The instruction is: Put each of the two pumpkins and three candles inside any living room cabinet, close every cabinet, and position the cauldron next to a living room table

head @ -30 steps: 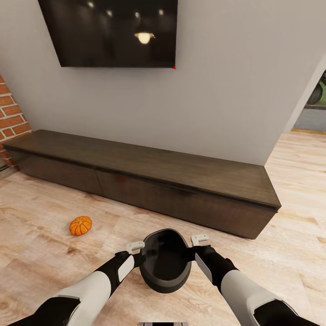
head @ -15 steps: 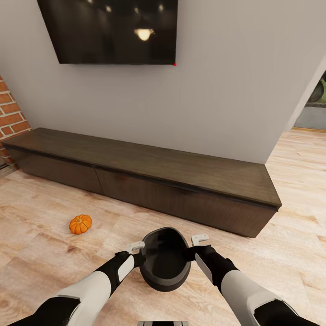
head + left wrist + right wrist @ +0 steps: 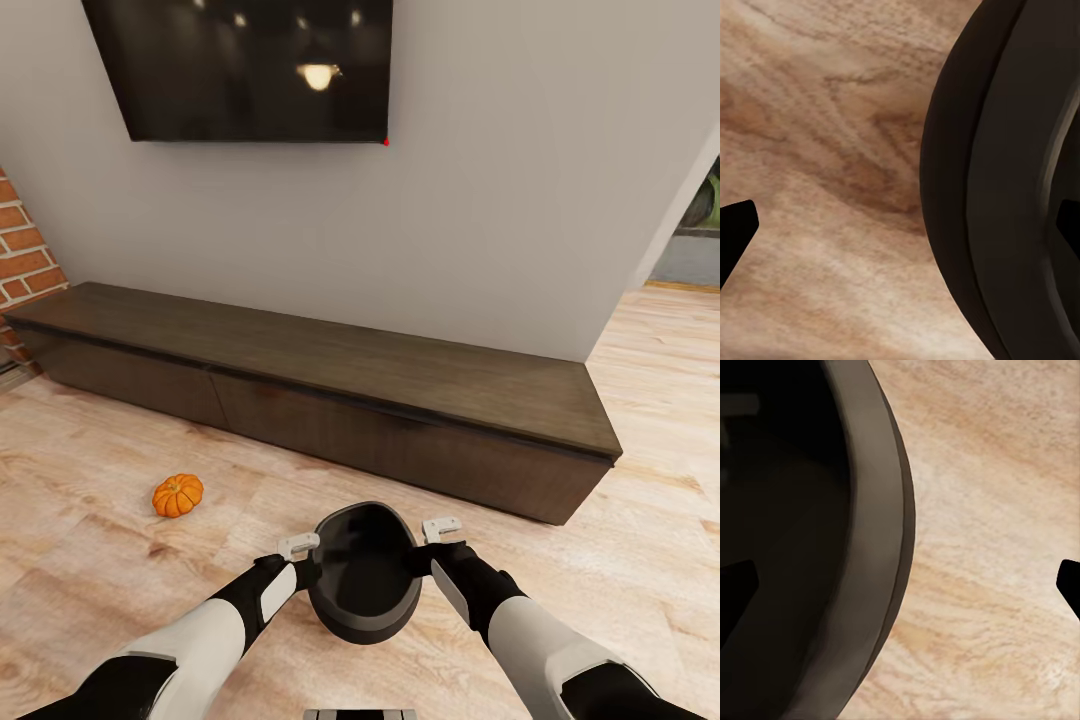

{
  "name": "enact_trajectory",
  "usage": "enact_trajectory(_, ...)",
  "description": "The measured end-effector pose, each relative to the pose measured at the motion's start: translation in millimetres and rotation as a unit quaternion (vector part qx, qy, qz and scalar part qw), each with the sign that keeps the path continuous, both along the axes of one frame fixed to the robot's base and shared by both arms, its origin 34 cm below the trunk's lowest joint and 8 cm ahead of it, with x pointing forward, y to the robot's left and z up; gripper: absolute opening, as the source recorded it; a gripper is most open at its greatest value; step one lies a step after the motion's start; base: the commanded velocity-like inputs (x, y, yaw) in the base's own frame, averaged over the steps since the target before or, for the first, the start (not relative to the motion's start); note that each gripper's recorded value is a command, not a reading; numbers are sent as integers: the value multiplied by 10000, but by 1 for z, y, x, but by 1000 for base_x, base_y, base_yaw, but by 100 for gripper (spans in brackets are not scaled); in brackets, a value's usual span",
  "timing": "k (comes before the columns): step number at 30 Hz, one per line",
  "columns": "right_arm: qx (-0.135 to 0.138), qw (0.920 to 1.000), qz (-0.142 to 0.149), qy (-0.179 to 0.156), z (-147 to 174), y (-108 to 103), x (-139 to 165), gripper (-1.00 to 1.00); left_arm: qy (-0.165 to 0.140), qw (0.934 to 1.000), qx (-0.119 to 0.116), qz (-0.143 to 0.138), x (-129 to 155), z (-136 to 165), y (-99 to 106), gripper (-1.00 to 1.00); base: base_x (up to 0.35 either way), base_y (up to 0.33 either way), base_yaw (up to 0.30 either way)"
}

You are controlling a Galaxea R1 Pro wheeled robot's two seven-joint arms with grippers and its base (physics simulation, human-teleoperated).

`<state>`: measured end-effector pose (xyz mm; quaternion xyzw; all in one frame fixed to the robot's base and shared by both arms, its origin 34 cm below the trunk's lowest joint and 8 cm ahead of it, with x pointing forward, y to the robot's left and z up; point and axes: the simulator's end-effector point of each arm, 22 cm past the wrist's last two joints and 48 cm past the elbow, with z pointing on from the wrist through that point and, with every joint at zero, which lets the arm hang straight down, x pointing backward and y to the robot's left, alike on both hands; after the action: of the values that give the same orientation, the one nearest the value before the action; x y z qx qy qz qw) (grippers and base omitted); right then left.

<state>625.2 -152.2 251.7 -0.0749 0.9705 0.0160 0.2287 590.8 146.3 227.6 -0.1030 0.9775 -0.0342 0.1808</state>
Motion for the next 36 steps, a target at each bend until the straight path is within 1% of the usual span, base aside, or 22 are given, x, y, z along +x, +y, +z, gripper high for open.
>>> enact_trajectory(7,0,10000,5,6,0,1,0,100,-14,10000,-19,-14,1,1,-1,100,0,0,0)
enact_trajectory(10,-1,10000,11,6,0,1,0,100,-46,9999,-63,-77,2,1,-4,100,0,0,0)
enact_trajectory(19,-4,10000,5,6,0,0,0,100,-90,9997,-180,-127,4,3,-10,100,0,0,0)
enact_trajectory(36,-4,10000,3,7,0,0,0,100,-102,9997,-196,-132,5,3,-10,100,0,0,0)
